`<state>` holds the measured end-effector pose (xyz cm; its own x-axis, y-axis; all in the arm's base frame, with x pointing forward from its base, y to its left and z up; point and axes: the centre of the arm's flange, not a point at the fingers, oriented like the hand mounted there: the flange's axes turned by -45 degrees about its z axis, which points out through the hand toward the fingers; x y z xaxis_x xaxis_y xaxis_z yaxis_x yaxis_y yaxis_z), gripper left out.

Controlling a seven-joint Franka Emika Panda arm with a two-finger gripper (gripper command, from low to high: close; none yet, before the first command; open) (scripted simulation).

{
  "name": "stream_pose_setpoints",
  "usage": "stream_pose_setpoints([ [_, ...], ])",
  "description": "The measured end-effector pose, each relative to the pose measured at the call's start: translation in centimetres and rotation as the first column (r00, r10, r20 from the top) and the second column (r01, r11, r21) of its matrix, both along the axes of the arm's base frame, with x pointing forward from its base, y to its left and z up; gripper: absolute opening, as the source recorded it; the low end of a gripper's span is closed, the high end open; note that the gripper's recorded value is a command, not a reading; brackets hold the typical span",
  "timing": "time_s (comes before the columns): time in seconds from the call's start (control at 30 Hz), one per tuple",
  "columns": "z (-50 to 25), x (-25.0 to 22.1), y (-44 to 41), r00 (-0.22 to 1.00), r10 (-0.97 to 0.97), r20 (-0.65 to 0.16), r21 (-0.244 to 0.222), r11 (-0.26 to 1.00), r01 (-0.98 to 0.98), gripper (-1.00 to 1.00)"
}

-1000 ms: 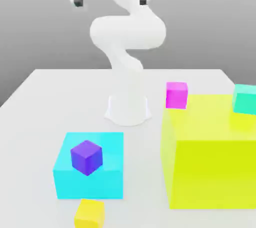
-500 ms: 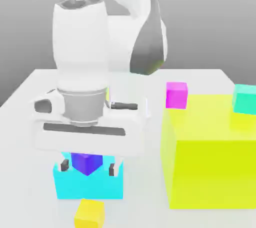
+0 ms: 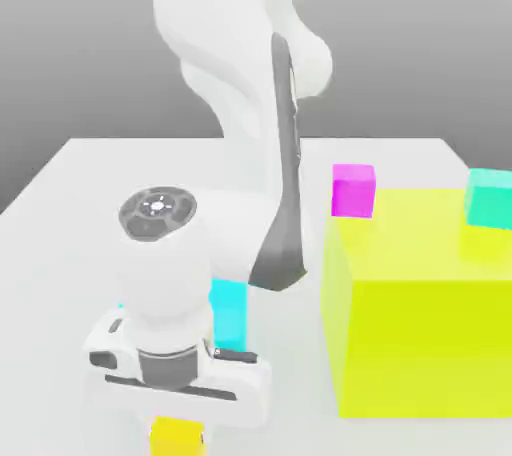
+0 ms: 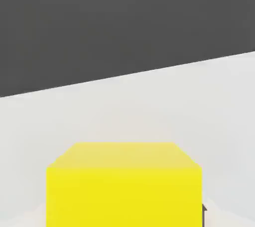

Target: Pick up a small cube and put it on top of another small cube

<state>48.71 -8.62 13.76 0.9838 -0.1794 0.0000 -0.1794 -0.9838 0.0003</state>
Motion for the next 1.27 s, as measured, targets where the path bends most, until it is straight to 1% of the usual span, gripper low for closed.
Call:
stream_pose_setpoints([
  [0.17, 5.3, 0.0, -0.4, 1.0, 0.004, -0.004, 0.0, 1.0, -0.004, -1.0],
  [0.2, 5.8, 0.3, -0.6, 1.0, 0.029, -0.011, 0.002, 1.0, -0.029, -1.0],
  [0.33, 10.9, 1.8, 5.8, 0.955, 0.296, -0.018, 0.04, 0.955, -0.295, -1.0],
  [0.4, 13.9, 2.0, 10.2, 0.894, 0.448, -0.015, 0.06, 0.893, -0.446, -1.0],
  [0.47, 17.1, 1.3, 15.8, 0.794, 0.608, -0.009, 0.078, 0.792, -0.605, -1.0],
  [0.53, 20.2, -0.2, 20.9, 0.68, 0.734, 0.0, 0.09, 0.677, -0.731, -1.0],
  [0.63, 24.5, -3.5, 26.5, 0.533, 0.846, 0.013, 0.088, 0.53, -0.843, -1.0],
  [0.73, 28.5, -8.1, 31.6, 0.373, 0.928, 0.018, 0.072, 0.371, -0.926, -1.0],
  [0.83, 31.9, -14.0, 36.2, 0.206, 0.978, 0.011, 0.043, 0.206, -0.978, -1.0],
  [0.87, 32.5, -16.0, 37.4, 0.18, 0.984, 0.007, 0.024, 0.18, -0.983, -1.0],
  [0.9, 31.9, -17.0, 38.0, 0.168, 0.986, 0.005, 0.014, 0.168, -0.986, -1.0],
  [1.0, 28.1, -17.8, 38.5, 0.157, 0.988, 0.003, 0.006, 0.157, -0.988, -1.0],
  [1.03, 27.1, -17.9, 38.5, 0.156, 0.988, 0.003, 0.005, 0.156, -0.988, 1.0],
  [1.27, 27.1, -17.9, 38.5, 0.155, 0.988, 0.001, 0.002, 0.155, -0.988, 1.0],
])
